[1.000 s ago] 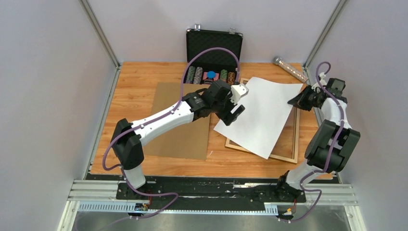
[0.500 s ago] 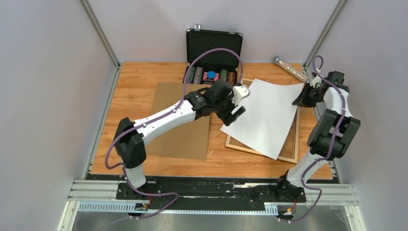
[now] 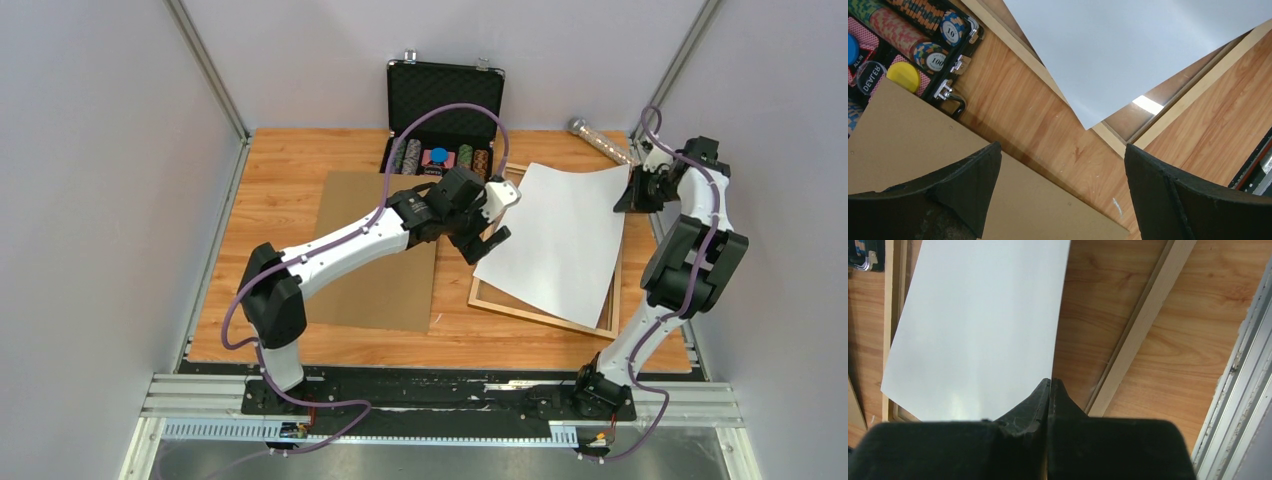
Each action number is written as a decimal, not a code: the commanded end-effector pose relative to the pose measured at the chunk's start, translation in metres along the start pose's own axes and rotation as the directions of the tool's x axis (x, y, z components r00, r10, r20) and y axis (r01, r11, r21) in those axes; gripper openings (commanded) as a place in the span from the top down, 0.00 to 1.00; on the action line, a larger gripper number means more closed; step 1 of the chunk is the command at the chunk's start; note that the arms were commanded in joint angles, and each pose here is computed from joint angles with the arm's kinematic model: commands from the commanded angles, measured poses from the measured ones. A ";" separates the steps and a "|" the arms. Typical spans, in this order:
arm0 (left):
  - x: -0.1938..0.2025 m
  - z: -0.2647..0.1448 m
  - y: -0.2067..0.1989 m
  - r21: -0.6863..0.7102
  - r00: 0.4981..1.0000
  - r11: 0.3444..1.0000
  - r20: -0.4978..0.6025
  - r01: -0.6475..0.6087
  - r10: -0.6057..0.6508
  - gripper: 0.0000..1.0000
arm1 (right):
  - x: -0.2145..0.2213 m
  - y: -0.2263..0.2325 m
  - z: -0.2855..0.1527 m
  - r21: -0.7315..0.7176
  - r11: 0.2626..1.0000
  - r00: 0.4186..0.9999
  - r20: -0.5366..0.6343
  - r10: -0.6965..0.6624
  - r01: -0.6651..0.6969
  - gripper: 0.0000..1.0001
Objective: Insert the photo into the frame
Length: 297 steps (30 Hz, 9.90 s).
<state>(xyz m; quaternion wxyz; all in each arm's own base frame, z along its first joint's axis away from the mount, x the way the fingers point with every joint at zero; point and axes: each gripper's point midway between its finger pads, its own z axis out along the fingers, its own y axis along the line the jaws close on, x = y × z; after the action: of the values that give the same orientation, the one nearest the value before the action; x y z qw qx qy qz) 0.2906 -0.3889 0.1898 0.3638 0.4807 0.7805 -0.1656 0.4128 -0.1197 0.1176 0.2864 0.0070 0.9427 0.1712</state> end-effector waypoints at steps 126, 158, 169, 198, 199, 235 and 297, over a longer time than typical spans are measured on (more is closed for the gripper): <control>-0.001 0.018 0.013 -0.048 1.000 0.999 -0.010 -0.012 0.012 0.00 | -0.007 -0.028 0.043 -0.070 0.998 0.999 0.040 0.000 0.003 0.85; 0.002 0.019 0.012 -0.047 1.000 0.999 -0.016 -0.011 0.010 0.00 | -0.007 -0.030 0.056 -0.024 0.999 0.999 -0.003 -0.041 0.041 0.60; 0.003 0.015 0.017 -0.073 1.000 0.997 -0.014 -0.016 0.015 0.00 | -0.028 -0.035 0.032 0.070 0.995 0.997 0.043 -0.068 0.065 0.36; 0.060 -0.063 0.076 -0.231 0.999 0.973 -0.029 0.007 -0.014 0.00 | -0.033 0.142 -0.033 -0.004 0.956 0.927 0.246 -0.284 0.294 0.07; 0.066 -0.071 0.082 -0.251 0.999 0.968 -0.030 0.012 -0.020 0.00 | -0.032 0.154 -0.033 -0.003 0.947 0.917 0.253 -0.309 0.320 0.07; 0.162 -0.262 0.163 -0.688 0.966 0.687 0.086 0.235 -0.244 0.00 | 0.039 0.295 -0.072 0.051 0.757 0.701 0.340 -0.626 0.651 0.05; 0.330 -0.119 0.283 -0.274 0.641 0.631 -0.065 0.725 -0.765 0.00 | 0.086 0.405 0.153 -0.466 0.867 0.967 -0.080 -0.240 0.177 0.11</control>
<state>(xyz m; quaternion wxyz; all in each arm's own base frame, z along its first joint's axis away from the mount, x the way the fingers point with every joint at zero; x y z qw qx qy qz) 0.3919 0.0457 0.0489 0.2349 0.0639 0.9643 -0.1043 0.3853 0.3096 0.0787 0.2255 -0.1835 0.8958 0.3361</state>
